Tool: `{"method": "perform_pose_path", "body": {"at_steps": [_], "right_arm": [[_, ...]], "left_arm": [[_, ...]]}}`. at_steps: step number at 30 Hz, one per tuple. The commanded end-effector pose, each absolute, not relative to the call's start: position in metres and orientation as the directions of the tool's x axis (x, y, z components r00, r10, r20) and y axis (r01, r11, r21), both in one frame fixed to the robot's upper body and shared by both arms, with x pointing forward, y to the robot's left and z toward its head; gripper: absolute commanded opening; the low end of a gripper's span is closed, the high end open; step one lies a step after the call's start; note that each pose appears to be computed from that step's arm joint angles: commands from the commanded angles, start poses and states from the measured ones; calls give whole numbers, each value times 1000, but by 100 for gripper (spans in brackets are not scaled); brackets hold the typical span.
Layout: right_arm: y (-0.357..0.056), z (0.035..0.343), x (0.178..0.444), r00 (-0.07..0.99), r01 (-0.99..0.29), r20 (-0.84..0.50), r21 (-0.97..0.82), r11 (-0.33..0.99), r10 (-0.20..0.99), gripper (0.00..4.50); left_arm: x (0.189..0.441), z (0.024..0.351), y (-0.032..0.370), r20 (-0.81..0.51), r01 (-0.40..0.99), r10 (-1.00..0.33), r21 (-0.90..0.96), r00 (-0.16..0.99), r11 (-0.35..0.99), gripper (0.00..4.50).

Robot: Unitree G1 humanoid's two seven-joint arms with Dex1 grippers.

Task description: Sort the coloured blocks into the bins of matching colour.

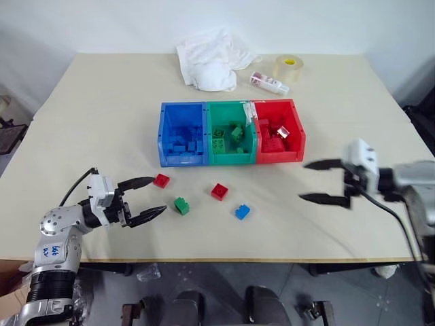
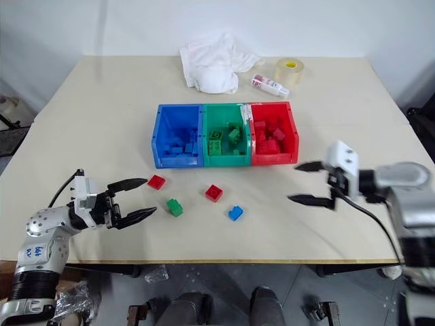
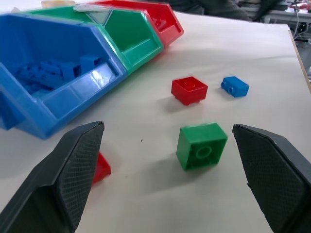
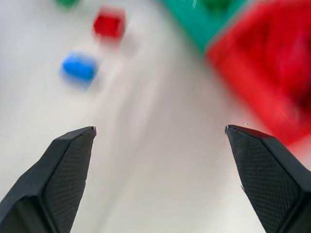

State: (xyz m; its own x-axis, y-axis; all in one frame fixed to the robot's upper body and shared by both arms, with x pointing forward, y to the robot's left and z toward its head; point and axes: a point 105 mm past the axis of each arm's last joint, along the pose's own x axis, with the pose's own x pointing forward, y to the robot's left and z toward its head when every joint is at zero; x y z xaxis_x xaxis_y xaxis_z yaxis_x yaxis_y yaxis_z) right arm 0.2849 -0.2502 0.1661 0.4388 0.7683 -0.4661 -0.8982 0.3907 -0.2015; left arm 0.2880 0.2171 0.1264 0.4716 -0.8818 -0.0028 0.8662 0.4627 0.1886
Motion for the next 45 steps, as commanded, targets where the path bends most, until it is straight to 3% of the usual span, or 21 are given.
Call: {"method": "perform_pose_path", "body": {"at_steps": [1, 8, 13, 22, 30, 33, 38, 40, 43, 45], "right_arm": [[-267, 180, 270, 468, -884, -476, -240, 402, 745, 446], [-261, 186, 270, 473, -881, -465, -258, 397, 748, 446], [-226, 185, 273, 387, -919, -480, -268, 288, 787, 446], [-132, 139, 285, 128, -982, -545, -188, 28, 828, 446], [-97, 108, 312, 78, -978, -590, -201, -53, 804, 446], [-91, 107, 318, 68, -976, -585, -206, -67, 808, 388], [-87, 112, 322, 64, -972, -558, -222, -75, 827, 225], [-85, 118, 322, 69, -970, -535, -233, -69, 842, 195], [-81, 140, 322, 89, -963, -472, -266, -45, 877, 102], [-78, 159, 327, 120, -954, -428, -299, -14, 896, 87]], "left_arm": [[287, 132, 225, -1, 860, -880, 217, 474, 463, 450], [291, 135, 225, 1, 861, -884, 222, 468, 457, 450], [292, 137, 224, 5, 862, -887, 231, 462, 451, 450], [288, 137, 219, 16, 863, -890, 237, 455, 446, 450], [277, 137, 217, 29, 851, -879, 238, 476, 468, 450], [273, 137, 219, 28, 843, -871, 238, 491, 482, 450], [271, 139, 222, 29, 834, -862, 239, 506, 498, 450], [271, 139, 222, 28, 832, -860, 239, 510, 501, 450], [272, 139, 223, 29, 830, -858, 241, 513, 504, 450], [272, 140, 223, 29, 829, -858, 241, 513, 504, 450]]}}
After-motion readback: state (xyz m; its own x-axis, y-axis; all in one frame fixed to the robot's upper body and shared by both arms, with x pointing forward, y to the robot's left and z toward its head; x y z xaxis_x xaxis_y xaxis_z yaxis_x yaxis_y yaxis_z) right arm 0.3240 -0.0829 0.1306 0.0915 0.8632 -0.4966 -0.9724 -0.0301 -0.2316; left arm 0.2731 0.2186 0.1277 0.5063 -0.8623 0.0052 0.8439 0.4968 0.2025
